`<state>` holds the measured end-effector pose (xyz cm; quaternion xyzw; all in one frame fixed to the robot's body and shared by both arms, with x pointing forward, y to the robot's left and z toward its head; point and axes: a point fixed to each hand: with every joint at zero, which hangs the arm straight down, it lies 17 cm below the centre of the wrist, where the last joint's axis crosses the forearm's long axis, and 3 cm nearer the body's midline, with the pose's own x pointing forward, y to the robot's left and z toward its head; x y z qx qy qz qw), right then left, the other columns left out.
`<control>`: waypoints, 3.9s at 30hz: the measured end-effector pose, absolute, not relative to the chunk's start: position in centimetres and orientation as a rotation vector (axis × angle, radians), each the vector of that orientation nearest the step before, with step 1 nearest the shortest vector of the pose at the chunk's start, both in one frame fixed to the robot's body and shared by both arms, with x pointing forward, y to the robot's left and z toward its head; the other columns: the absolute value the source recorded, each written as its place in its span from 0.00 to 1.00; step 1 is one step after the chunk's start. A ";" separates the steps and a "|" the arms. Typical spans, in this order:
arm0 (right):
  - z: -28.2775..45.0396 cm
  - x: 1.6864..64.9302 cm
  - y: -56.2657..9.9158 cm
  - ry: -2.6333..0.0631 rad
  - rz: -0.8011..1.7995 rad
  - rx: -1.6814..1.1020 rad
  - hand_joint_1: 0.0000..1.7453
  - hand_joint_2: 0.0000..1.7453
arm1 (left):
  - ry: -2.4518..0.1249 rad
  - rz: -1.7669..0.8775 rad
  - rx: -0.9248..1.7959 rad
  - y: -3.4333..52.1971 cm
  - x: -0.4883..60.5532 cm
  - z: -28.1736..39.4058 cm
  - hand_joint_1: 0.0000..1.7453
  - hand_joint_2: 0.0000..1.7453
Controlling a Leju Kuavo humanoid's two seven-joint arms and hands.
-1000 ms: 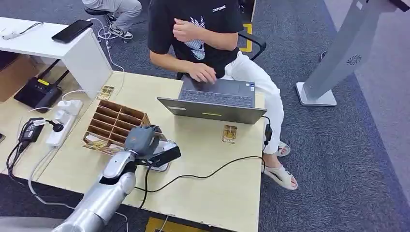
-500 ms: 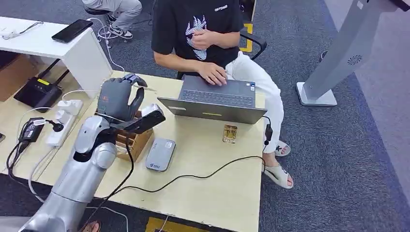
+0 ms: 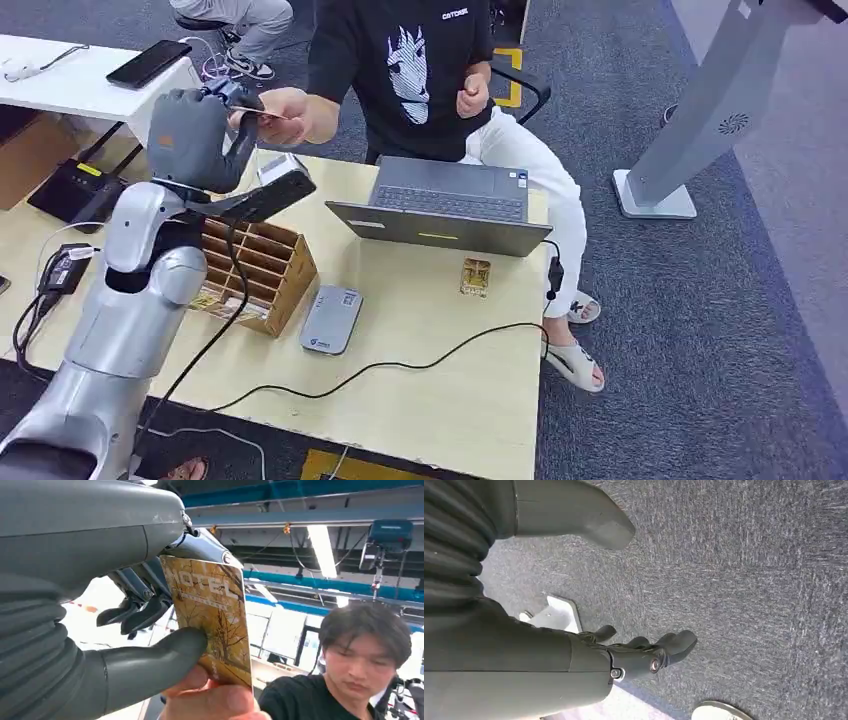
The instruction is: Pass the card to the sensor for recognition and then transmit it.
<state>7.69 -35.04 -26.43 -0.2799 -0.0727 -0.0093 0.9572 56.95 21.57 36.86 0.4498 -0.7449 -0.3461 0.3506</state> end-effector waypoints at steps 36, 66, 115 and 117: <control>-26.4 7.9 -35.0 -0.145 -0.022 -0.566 0.00 1.00 | -1.952 -0.833 1.188 21.7 57.4 36.1 0.00 1.00; -26.6 5.0 -35.1 -0.071 -0.245 -0.573 0.00 1.00 | -1.697 -1.442 0.766 25.2 42.1 19.3 0.00 1.00; -26.6 5.0 -34.3 -0.059 -0.213 -0.567 0.00 1.00 | -1.342 -1.327 0.886 32.2 42.1 8.5 0.00 1.00; -26.6 5.0 -34.3 -0.059 -0.212 -0.567 0.00 1.00 | -1.338 -1.324 0.883 32.2 42.1 8.3 0.00 1.00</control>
